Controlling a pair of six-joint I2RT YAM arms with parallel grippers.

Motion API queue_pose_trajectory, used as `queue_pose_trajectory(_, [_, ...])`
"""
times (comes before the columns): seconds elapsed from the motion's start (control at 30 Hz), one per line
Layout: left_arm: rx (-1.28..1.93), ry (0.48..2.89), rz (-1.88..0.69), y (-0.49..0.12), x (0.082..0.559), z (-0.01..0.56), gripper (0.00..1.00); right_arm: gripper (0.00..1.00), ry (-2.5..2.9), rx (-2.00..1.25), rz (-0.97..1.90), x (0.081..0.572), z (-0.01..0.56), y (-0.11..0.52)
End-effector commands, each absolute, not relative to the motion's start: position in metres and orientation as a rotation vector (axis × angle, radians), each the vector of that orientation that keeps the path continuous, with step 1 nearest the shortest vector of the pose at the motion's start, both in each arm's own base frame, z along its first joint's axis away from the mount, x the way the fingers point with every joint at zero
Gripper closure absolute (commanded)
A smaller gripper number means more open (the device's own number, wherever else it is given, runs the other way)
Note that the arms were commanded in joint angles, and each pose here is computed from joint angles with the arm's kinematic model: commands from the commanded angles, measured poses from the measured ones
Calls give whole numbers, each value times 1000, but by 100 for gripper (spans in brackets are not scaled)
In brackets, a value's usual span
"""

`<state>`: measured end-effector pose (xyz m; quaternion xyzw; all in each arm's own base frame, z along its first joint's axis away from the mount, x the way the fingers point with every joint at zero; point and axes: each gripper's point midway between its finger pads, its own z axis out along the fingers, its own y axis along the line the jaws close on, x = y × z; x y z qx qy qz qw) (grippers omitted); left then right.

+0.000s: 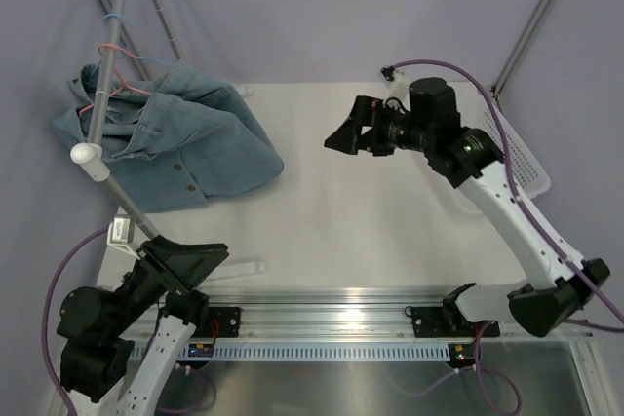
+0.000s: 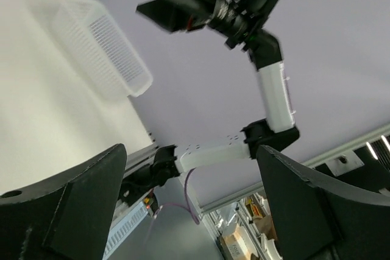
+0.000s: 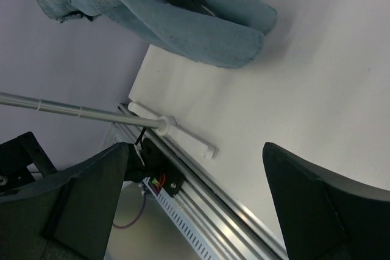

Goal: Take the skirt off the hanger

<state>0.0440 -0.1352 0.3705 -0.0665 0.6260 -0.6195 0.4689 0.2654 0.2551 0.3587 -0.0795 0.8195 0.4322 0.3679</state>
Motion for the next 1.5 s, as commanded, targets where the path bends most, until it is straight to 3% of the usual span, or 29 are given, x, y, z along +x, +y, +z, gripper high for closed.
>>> queue_pose_trajectory(0.0, [-286, 1704, -1450, -130, 42, 318, 11, 0, 1961, -339, 1074, 293, 380, 292])
queue_pose_trajectory(0.27, [-386, 1829, -1380, -125, 40, 278, 13, 1, 1716, -725, 982, 320, 390, 385])
queue_pose_trajectory(0.63, [-374, 1912, -1374, -131, 40, 252, 13, 6, 1427, -1010, 802, 360, 399, 446])
queue_pose_trajectory(0.93, [-364, 1949, -1394, -138, 47, 240, 13, 28, 1399, -1176, 902, 370, 361, 490])
queue_pose_trajectory(1.17, [-355, 1971, -1395, -140, 49, 235, 12, 29, 1361, -1190, 969, 352, 362, 501])
queue_pose_trajectory(1.47, [-355, 1968, -1412, -141, 48, 234, 13, 40, 1304, -1245, 1090, 335, 368, 524])
